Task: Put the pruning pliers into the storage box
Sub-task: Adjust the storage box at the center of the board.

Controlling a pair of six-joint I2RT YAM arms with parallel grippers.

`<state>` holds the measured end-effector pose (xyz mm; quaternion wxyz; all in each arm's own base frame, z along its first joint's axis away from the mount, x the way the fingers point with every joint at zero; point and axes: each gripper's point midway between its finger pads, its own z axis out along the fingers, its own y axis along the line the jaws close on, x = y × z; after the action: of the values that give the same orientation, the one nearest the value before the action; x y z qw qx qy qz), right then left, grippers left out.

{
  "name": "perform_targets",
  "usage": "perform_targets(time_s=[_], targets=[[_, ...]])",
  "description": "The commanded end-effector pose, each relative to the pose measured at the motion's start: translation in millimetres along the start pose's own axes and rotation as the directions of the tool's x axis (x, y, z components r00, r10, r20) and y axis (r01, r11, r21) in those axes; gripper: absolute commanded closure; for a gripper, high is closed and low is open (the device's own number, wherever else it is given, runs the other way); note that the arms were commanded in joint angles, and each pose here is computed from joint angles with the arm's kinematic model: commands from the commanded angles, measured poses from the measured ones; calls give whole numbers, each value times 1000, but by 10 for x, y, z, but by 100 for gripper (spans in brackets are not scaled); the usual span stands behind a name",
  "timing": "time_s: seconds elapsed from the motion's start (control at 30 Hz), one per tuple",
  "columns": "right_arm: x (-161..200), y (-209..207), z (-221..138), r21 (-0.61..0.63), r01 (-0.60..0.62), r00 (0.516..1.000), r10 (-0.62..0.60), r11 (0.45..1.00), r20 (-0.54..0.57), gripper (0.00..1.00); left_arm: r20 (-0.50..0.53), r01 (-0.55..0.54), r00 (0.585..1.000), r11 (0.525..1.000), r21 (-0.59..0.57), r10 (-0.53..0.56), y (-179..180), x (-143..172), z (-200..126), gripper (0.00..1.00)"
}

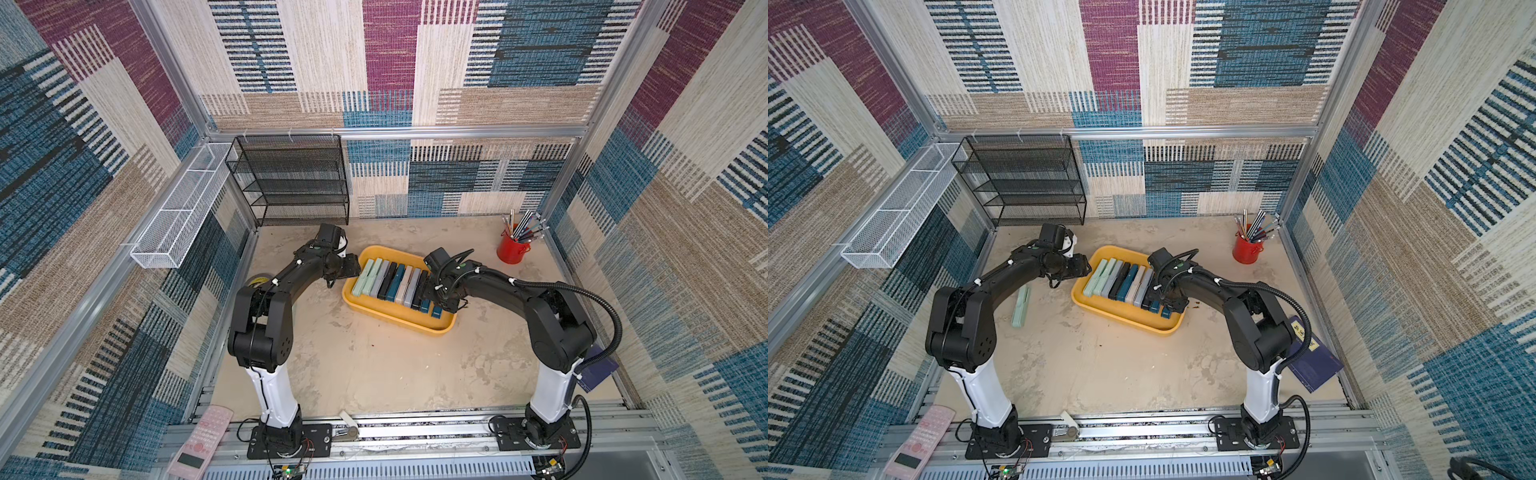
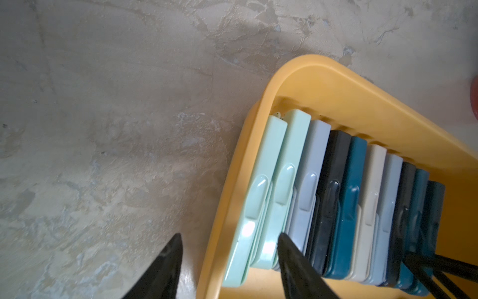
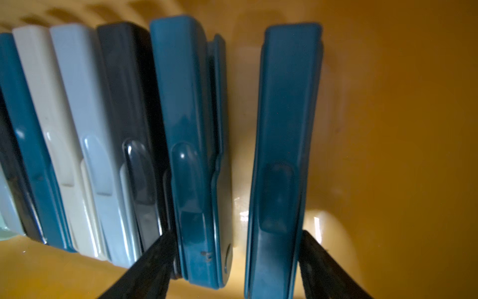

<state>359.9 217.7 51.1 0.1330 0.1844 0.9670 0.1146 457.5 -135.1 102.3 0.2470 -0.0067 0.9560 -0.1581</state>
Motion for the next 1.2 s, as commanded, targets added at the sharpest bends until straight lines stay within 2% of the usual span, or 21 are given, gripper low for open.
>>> perform_targets(time_s=[0.0,0.17,0.5,0.87,1.03,1.17], targets=[[-14,61,-39,-40,-10,1000,10,999,4,24,12,-25,1000,1000,13,25,-29,-27,-37,40],[-138,191,-137,-88,26,998,-21,996,60,24,13,-25,1000,1000,18,25,-45,-34,-44,40],[-167,362,-114,-165,69,996,-59,984,70,25,-1,-19,1000,999,27,19,-50,1,-13,43],[-555,138,-470,-27,128,966,-118,991,228,26,11,-57,998,998,32,56,-96,-36,-164,45],[-872,23,-727,-35,118,938,-100,992,333,27,9,-84,996,995,-58,84,54,-4,-340,46],[-1166,-30,-999,-77,135,893,-87,988,442,28,35,-56,997,982,-179,64,360,63,-566,49]])
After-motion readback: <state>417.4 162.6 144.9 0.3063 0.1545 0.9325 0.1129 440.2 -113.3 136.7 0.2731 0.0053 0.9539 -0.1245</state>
